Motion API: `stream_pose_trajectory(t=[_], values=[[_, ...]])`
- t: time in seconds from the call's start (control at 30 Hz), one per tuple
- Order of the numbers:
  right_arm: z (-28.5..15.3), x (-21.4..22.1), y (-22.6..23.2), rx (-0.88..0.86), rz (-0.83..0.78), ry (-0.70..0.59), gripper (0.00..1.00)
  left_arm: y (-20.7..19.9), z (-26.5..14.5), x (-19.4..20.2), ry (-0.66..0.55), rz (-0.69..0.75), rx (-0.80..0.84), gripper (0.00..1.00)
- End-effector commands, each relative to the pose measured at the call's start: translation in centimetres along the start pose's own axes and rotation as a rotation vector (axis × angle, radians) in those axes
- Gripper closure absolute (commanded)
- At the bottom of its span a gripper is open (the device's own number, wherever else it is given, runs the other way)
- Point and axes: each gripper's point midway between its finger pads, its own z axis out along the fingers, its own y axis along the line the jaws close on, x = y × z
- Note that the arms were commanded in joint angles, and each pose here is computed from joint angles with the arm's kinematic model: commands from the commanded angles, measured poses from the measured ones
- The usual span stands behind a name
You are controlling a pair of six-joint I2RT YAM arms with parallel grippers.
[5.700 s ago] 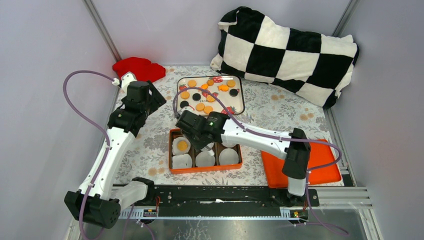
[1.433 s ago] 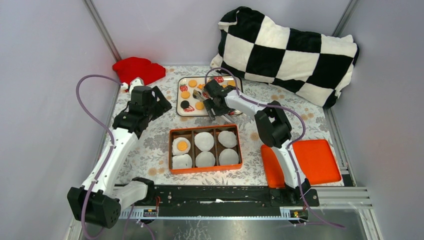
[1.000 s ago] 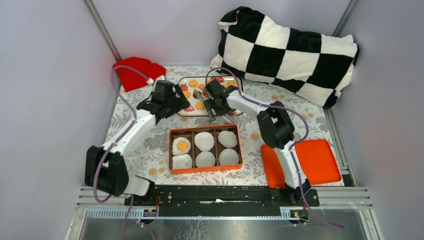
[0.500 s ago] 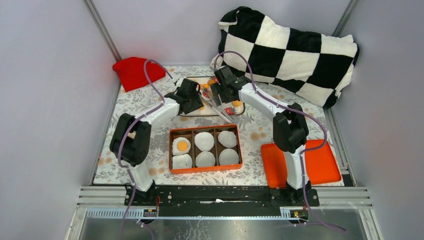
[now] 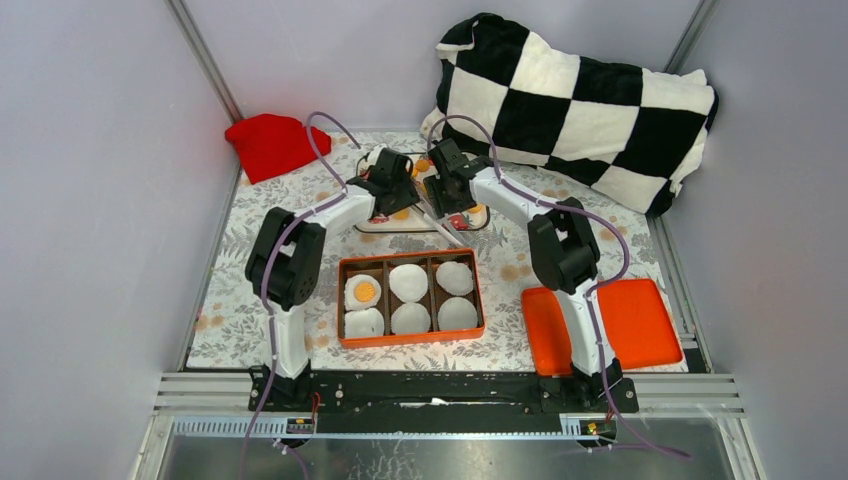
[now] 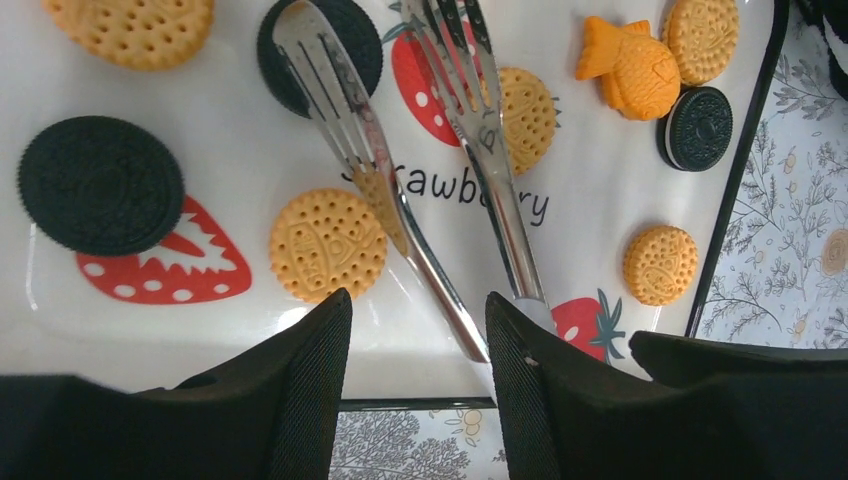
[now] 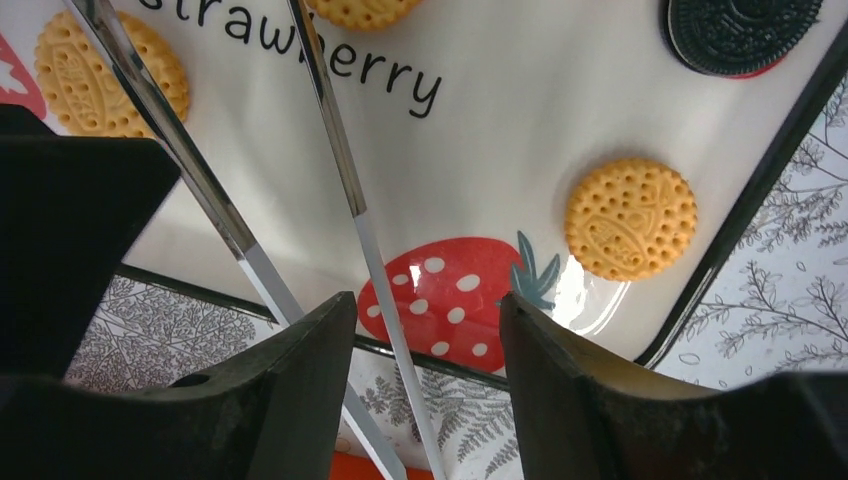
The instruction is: Pack the cookies
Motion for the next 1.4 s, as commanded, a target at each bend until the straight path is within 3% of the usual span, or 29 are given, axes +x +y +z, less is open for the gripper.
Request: stream_pose_trajectory(t=[0.0, 0.4, 0.6, 0.77, 0.93, 1.37], values=[[-0.2, -1.7, 0.6, -0.052, 0.019, -0.029, 0.4, -1.8, 1.3, -0.1, -0.011, 0.0, 0.051, 0.43], [1.3, -0.8, 1.4, -0.106, 0.022, 0.02, 0.62, -1.5, 3.5, 3.1, 0.068, 0.01, 0.054, 0.48], [1.6, -0.6, 1.5, -0.105, 0.025, 0.029, 0.79, -2.0, 3.0, 3.7, 0.085, 0.018, 0.073, 0.63], [1.4, -0.9, 1.3, -0.093, 0.042, 0.023, 1.0, -1.8, 1.8, 4.5, 0.117, 0.022, 0.074, 0.86], [1.2, -1.3, 0.3, -0.049, 0.081, 0.011, 1.0, -0.8, -0.7, 4.4, 0.113, 0.031, 0.053, 0.98], [0.0, -2.2, -7.3, 0.081, 0.233, -0.002, 1.0, 2.4, -3.2, 4.5, 0.081, 0.043, -0.019, 0.99]])
